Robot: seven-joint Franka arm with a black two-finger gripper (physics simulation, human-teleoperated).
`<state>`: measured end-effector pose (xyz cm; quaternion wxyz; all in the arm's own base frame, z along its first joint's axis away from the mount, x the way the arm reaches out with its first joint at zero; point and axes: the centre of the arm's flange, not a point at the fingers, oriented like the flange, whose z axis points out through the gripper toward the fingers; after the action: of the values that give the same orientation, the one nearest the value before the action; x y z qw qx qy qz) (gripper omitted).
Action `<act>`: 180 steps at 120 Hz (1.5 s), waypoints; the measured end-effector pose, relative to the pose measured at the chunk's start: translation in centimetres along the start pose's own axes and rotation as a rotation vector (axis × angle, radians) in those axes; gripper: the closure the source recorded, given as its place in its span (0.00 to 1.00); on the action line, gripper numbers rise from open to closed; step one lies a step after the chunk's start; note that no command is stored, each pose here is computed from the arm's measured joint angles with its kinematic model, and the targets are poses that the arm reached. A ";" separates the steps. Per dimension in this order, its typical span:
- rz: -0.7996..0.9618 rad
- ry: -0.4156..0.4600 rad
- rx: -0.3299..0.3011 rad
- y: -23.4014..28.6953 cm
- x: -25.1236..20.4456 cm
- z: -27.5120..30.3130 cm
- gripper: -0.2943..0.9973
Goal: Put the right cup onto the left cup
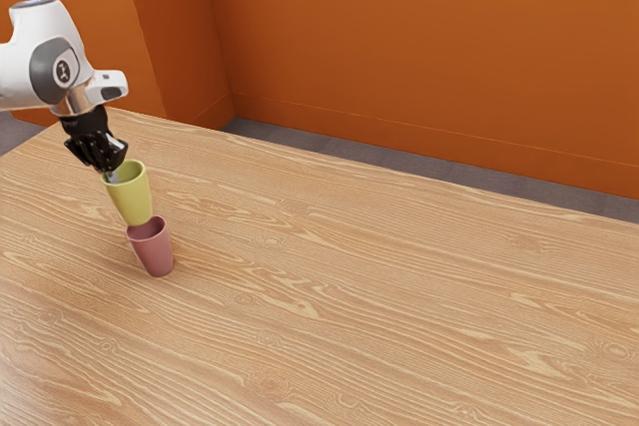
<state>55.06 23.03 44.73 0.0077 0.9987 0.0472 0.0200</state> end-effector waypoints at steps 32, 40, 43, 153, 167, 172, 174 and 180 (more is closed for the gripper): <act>0.031 -0.007 -0.003 0.0 0.5 1.7 0.84; 0.035 -0.015 -0.005 0.0 0.7 2.4 0.84; 0.037 -0.017 -0.006 0.0 0.7 2.6 0.84; 0.152 0.037 -0.069 4.2 -2.8 -2.7 0.26; 0.198 0.022 -0.049 5.9 -2.2 -3.0 0.25; 0.212 0.022 -0.041 6.5 -1.7 -3.3 0.24; 0.218 0.023 -0.039 6.7 -1.5 -3.4 0.24; 0.235 0.030 -0.030 7.5 -0.7 -3.9 0.24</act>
<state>54.86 15.59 48.69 0.0197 0.9967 -0.0704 0.0367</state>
